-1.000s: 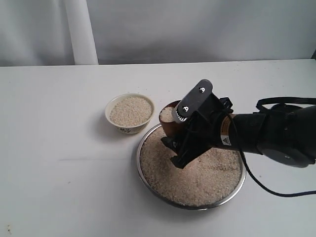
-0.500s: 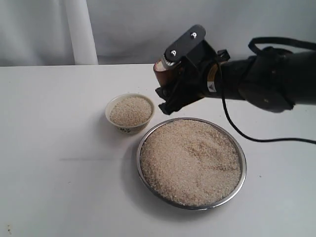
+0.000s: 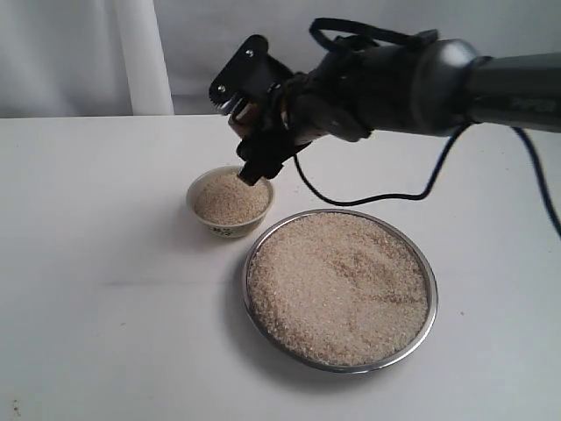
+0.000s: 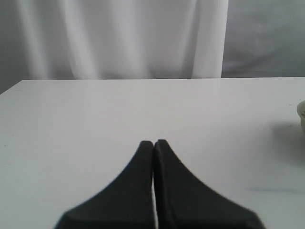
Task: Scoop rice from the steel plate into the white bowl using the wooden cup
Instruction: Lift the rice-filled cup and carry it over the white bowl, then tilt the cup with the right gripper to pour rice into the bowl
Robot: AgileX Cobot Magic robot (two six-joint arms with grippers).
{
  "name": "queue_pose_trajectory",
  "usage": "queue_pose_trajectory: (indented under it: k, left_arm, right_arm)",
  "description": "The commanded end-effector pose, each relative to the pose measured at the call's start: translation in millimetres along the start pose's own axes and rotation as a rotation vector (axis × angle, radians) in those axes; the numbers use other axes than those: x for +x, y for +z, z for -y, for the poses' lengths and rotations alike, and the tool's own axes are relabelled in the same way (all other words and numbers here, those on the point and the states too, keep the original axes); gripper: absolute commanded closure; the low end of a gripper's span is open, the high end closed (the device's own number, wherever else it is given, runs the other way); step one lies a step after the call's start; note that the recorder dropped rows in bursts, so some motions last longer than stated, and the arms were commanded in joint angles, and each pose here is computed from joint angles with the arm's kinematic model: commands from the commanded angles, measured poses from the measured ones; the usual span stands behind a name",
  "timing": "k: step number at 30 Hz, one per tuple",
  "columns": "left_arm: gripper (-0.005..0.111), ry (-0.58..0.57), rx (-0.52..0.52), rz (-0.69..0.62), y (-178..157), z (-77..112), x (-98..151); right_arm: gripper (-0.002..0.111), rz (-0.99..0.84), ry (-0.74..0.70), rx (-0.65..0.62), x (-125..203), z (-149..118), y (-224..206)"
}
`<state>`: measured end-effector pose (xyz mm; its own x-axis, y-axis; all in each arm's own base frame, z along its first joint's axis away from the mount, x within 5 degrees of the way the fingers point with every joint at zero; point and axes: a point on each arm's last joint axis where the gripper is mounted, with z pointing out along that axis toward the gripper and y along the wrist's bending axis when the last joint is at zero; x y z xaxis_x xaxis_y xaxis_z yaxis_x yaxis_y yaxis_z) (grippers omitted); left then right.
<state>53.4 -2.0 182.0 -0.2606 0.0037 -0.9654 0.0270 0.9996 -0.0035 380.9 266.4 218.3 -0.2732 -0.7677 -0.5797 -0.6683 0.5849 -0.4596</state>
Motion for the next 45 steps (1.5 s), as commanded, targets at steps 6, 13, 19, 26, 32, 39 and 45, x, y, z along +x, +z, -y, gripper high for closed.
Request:
queue_pose_trajectory:
  k: [6, 13, 19, 26, 32, 39, 45]
  left_arm:
    - [0.107, -0.003, 0.002, 0.007, 0.0, 0.1, -0.1]
    - [0.107, -0.003, 0.002, 0.007, 0.0, 0.1, -0.1]
    - [0.107, -0.003, 0.002, 0.007, 0.0, 0.1, -0.1]
    - [0.107, -0.003, 0.002, 0.007, 0.0, 0.1, -0.1]
    - [0.107, -0.003, 0.002, 0.007, 0.0, 0.1, -0.1]
    - [0.107, -0.003, 0.002, 0.007, 0.0, 0.1, -0.1]
    - [0.107, -0.003, 0.002, 0.007, 0.0, 0.1, -0.1]
  right_arm:
    - [0.108, -0.131, -0.243, 0.045, -18.3, -28.1, 24.8]
    - [0.108, -0.219, -0.385, 0.095, -21.4, -39.6, 34.4]
    - [0.108, -0.282, -0.508, 0.155, -23.8, -44.7, 39.4]
    - [0.108, -0.342, -0.663, 0.221, -23.1, -54.4, 47.1]
    - [0.108, -0.375, -0.732, 0.223, -21.1, -53.2, 47.2]
    - [0.108, -0.427, -0.824, 0.255, -20.0, -48.3, 45.0]
    - [0.108, -0.427, -0.891, 0.249, -22.7, -52.6, 43.5]
